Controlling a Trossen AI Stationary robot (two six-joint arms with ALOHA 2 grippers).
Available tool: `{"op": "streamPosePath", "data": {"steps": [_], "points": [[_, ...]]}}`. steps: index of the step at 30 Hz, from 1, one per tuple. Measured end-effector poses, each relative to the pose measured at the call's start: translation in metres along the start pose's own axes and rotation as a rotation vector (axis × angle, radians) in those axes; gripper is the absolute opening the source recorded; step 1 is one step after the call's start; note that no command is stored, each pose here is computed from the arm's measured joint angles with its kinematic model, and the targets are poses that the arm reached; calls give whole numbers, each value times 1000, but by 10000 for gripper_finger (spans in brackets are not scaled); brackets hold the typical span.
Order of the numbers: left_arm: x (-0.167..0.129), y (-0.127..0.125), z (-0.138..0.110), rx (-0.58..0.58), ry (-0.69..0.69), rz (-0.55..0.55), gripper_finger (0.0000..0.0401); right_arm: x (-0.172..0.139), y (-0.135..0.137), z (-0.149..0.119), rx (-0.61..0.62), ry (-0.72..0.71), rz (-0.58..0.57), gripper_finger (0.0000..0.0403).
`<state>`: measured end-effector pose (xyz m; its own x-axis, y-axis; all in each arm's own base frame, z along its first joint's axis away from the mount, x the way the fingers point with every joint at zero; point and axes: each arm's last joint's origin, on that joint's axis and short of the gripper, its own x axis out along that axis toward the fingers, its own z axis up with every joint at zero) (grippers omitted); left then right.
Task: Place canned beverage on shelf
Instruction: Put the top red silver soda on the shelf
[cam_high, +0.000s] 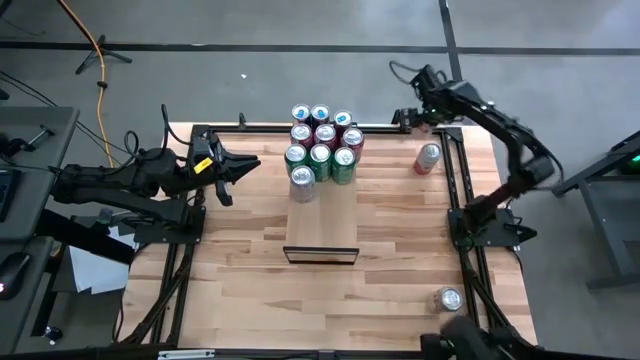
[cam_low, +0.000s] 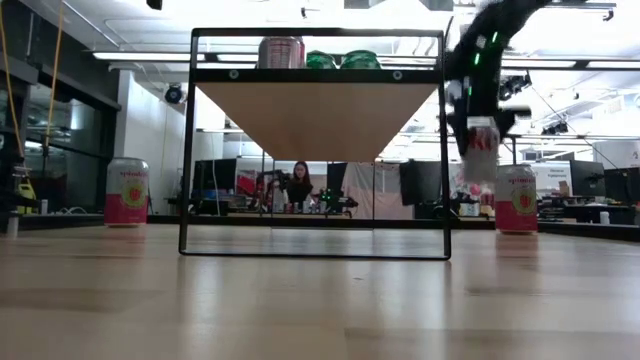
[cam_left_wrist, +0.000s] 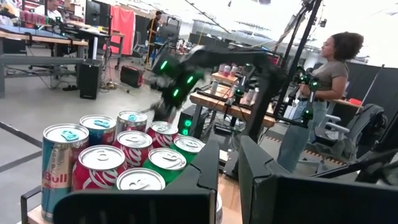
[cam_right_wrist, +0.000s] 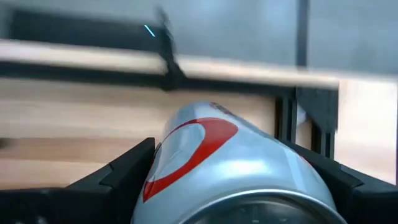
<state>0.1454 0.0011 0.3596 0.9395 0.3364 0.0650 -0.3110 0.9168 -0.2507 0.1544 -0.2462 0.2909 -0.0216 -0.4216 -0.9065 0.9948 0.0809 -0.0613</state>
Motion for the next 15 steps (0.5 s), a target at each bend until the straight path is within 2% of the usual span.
{"op": "streamPosePath", "data": {"steps": [4, 8, 11, 15], "points": [[1, 0, -1, 23, 5, 1, 1, -70, -2, -6, -80, -180, 179, 289], [5, -2, -3, 33, 10, 2, 22, -140, 0, -28, -166, -326, 461, 289], [9, -4, -2, 45, -15, -7, 58, -179, 3, -53, -243, -382, 645, 289], [18, -10, 1, 22, -68, -61, 129, -215, 14, -83, -330, -423, 863, 289]]}}
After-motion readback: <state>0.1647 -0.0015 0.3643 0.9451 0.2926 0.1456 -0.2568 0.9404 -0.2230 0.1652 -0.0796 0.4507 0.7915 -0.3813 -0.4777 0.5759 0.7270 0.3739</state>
